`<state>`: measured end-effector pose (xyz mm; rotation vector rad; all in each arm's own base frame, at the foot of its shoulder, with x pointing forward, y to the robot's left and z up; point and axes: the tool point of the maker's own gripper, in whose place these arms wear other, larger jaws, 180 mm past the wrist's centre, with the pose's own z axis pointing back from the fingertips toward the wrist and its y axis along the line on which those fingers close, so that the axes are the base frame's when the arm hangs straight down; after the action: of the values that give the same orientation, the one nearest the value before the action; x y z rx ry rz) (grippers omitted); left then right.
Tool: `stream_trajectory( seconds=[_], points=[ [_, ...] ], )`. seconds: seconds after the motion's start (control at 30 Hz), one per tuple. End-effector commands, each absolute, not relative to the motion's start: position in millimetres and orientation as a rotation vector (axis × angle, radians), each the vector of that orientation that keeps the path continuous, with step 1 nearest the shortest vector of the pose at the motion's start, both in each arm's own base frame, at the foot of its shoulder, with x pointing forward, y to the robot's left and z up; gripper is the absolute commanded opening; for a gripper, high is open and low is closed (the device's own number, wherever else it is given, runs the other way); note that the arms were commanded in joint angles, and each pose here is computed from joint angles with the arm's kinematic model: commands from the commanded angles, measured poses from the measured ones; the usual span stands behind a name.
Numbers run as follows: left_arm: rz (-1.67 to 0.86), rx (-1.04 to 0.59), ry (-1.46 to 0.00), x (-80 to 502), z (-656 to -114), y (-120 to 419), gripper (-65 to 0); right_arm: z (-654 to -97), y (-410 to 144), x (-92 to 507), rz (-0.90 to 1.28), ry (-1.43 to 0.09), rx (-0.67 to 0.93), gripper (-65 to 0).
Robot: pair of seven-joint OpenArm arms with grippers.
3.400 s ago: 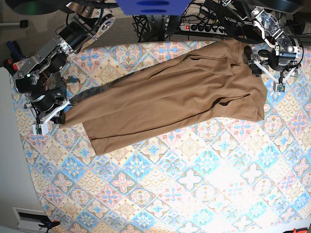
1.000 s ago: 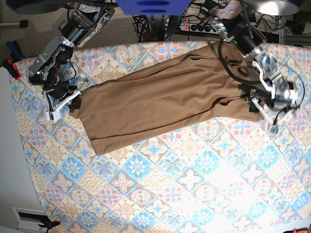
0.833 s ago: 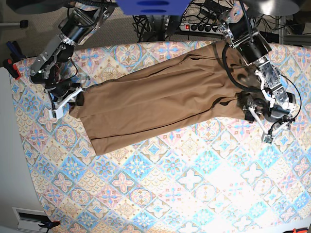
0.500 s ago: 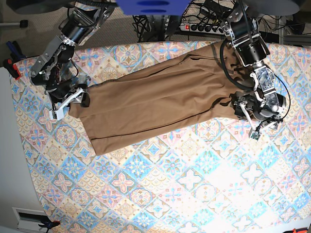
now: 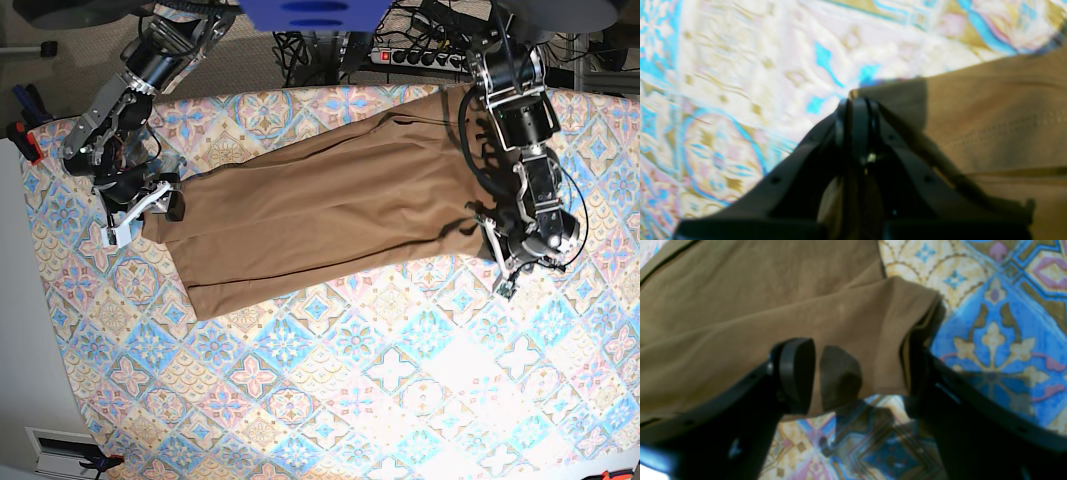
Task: Layout the t-shirt on the table in an organized manner, then fold the t-shirt properly
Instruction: 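Reach the left gripper along the shirt to the hem corner and pull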
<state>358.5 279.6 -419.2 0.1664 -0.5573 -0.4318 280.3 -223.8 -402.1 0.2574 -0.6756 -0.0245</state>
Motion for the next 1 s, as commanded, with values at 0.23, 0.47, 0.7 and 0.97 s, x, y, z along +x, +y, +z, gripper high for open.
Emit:
stream_trajectory(
  seconds=[0.23, 0.47, 0.7, 0.97],
  points=[
    [-0.427, 0.19, -0.576, 422, -393, 271, -65.0, -384, -226, 296, -0.013, -0.753, 0.253, -26.2],
    [-0.449, 0.052, -0.667, 480, -378, 234, -65.0, -386, -226, 295, -0.014, -0.748, 0.253, -26.2],
    [-0.444, -0.03, -0.745, 506, -360, 215, -65.0, -385, -227, 295, -0.015, -0.75, 0.252, -26.2],
    [-0.425, 0.013, -0.748, 503, -357, 245, -65.0, -386, -252, 283, -0.107, -0.759, 0.221, -26.2]
  ],
)
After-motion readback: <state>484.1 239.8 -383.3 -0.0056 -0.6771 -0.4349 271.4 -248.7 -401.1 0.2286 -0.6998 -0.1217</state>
